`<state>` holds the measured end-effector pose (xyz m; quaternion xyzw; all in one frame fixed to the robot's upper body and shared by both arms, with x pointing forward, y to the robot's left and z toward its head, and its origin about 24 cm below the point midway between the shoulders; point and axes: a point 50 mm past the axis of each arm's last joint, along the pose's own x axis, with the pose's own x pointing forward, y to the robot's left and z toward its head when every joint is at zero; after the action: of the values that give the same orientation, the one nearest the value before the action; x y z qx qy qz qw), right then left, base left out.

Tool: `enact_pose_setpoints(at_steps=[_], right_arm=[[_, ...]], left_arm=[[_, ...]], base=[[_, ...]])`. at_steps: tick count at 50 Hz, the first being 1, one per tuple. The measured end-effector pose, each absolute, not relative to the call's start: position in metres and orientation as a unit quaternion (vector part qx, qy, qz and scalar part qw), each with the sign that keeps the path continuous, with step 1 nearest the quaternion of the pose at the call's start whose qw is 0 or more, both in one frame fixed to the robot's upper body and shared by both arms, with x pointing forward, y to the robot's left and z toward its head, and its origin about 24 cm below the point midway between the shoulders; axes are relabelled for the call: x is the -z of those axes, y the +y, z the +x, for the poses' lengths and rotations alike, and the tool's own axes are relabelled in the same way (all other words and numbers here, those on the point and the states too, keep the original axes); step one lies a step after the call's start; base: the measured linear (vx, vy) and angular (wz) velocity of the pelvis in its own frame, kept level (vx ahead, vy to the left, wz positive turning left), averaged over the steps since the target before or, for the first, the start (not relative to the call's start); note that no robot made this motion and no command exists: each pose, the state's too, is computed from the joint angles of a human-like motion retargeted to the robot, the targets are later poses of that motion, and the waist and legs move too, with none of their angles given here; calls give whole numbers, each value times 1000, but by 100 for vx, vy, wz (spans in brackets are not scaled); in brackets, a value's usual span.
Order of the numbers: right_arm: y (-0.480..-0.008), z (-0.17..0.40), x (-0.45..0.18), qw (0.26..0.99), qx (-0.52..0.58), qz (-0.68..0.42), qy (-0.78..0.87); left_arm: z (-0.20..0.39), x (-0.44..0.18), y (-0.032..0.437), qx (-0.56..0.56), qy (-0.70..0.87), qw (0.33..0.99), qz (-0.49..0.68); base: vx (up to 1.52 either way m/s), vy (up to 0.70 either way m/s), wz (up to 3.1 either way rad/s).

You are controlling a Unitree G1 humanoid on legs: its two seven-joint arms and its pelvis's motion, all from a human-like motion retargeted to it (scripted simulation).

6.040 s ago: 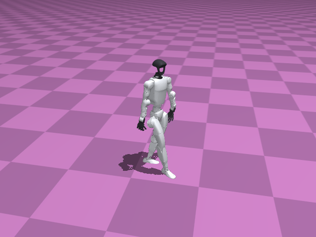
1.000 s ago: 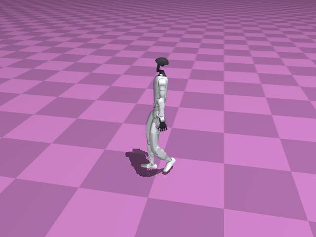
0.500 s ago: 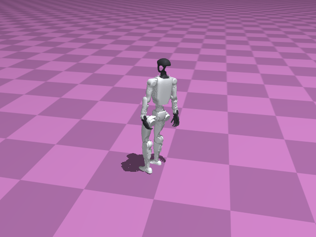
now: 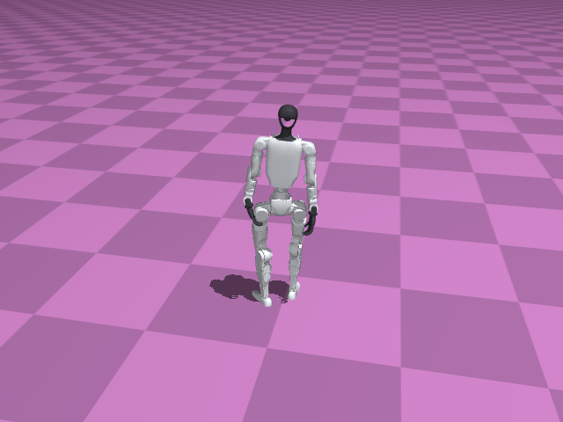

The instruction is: In place motions

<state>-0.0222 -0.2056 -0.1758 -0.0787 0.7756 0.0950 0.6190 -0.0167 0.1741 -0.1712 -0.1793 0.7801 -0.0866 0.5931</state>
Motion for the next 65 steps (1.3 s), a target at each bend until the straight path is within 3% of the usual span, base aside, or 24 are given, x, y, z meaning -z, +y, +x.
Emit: enact_pose_setpoints(at_steps=[10, 17, 28, 44, 52, 65], right_arm=[[-202, -53, 171, 566, -102, -45, 816], [-204, -34, 174, 585, -138, -84, 795], [-206, -25, 174, 603, -126, -58, 786], [-187, -37, 175, 583, -172, -68, 791], [-167, -24, 178, 650, -154, 51, 742], [-186, -29, 176, 674, -102, 75, 728]], left_arm=[[-43, 171, 167, 65, 805, 565, -167], [-46, 170, 174, 47, 818, 558, -131], [-16, 175, 173, 93, 776, 612, -120], [-30, 172, 174, 90, 795, 584, -141], [-41, 170, 173, 76, 806, 566, -152], [-26, 169, 171, 77, 807, 565, -155]], base=[[-2, -24, -27], [-4, -19, 13], [3, 1, 2], [11, 5, 11], [9, 9, 10], [-2, 8, -24]])
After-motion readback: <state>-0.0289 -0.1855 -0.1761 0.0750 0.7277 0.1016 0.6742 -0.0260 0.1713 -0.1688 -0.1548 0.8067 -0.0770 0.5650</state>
